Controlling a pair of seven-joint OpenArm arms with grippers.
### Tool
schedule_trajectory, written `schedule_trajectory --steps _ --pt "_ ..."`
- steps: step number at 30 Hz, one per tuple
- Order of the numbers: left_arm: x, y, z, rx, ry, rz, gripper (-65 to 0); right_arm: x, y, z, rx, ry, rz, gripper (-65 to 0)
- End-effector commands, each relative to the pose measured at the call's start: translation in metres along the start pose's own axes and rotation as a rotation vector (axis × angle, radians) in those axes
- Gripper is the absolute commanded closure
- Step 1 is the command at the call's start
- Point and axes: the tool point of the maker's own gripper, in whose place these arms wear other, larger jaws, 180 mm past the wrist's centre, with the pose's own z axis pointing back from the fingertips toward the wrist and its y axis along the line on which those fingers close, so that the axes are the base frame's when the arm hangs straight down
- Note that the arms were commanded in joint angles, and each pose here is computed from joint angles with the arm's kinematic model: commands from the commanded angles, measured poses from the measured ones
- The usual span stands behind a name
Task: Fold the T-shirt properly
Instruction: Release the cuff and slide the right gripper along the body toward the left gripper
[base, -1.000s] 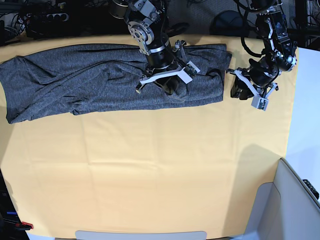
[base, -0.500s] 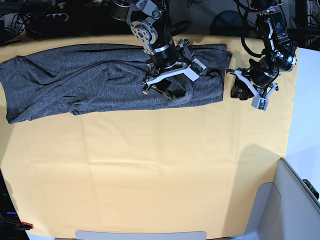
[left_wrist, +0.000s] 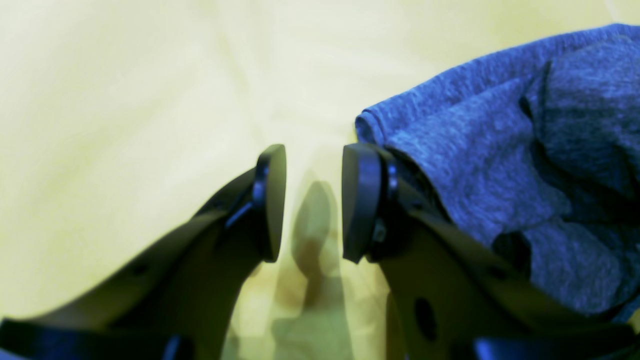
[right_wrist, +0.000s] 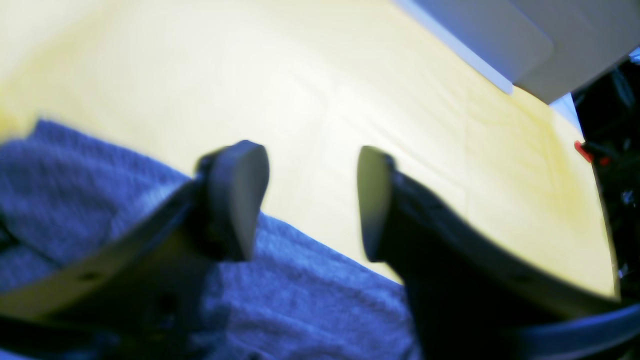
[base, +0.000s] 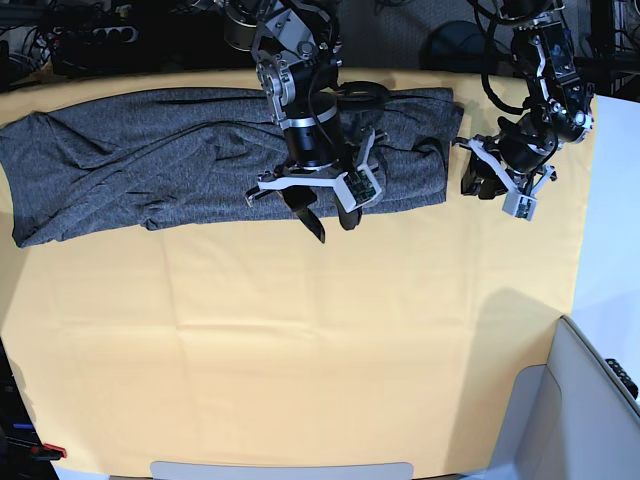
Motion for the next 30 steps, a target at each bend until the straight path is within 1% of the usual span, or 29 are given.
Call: schedule_trajectory --steps 1,3,4,5,7,8,9,11,16,17,18,20,25,30 --pt "0.013 0.002 0.003 0.001 -0.041 -0.014 -18.7 0.018 -0.015 -0.003 -0.062 -0.06 -0.037 -19.3" --pt "0.013 0.002 0.003 0.001 -0.041 -0.013 -18.7 0.013 -0.023 -0.008 -0.106 -0.035 -0.073 -11.6" --pt "0.013 0.002 0.003 0.001 -0.041 -0.013 -18.7 0.004 -0.025 -0.013 -0.124 0.001 -0.087 -8.0" --pt "0.013 0.002 0.003 0.001 -0.041 -0.013 -18.7 -0.009 -0.027 -0.017 -0.138 0.063 -0.099 -5.2" --pt "0.013 0.002 0.003 0.001 -0.041 -0.013 -18.7 -0.03 -0.024 -0.024 -0.145 0.187 -0.137 -2.5" --pt "0.013 0.002 0.003 0.001 -0.041 -0.013 -18.7 -0.044 -0.024 -0.025 -0.149 0.241 -0.132 -1.9" --pt "0.013 0.002 0.003 0.001 -0.041 -0.013 -18.7 -0.055 -0.022 -0.026 -0.147 0.283 -0.126 -1.5" --pt "0.013 0.002 0.003 0.001 -0.041 -0.013 -18.7 -0.067 -0.014 -0.026 -0.133 0.324 -0.112 -0.9" --pt "0.01 0.002 0.0 -0.003 -0.034 0.0 -18.7 -0.073 0.001 -0.019 -0.098 0.346 -0.102 -0.6" --pt "0.007 0.003 -0.001 -0.004 -0.027 0.006 -18.7 -0.076 0.005 -0.017 -0.087 0.363 -0.097 -0.6" --pt "0.005 0.003 -0.002 -0.005 -0.02 0.012 -18.7 -0.079 0.012 -0.015 -0.068 0.388 -0.093 -0.6" --pt "0.003 0.003 -0.002 -0.005 -0.016 0.015 -18.7 -0.077 0.026 -0.013 -0.021 0.4 -0.093 -0.6" --pt "0.003 0.003 -0.003 -0.006 -0.017 0.016 -18.7 -0.062 0.052 -0.018 0.087 0.376 -0.128 -0.6" --pt "0.003 0.003 -0.003 -0.006 -0.017 0.016 -18.7 -0.048 0.088 -0.022 0.219 0.353 -0.111 -0.6"
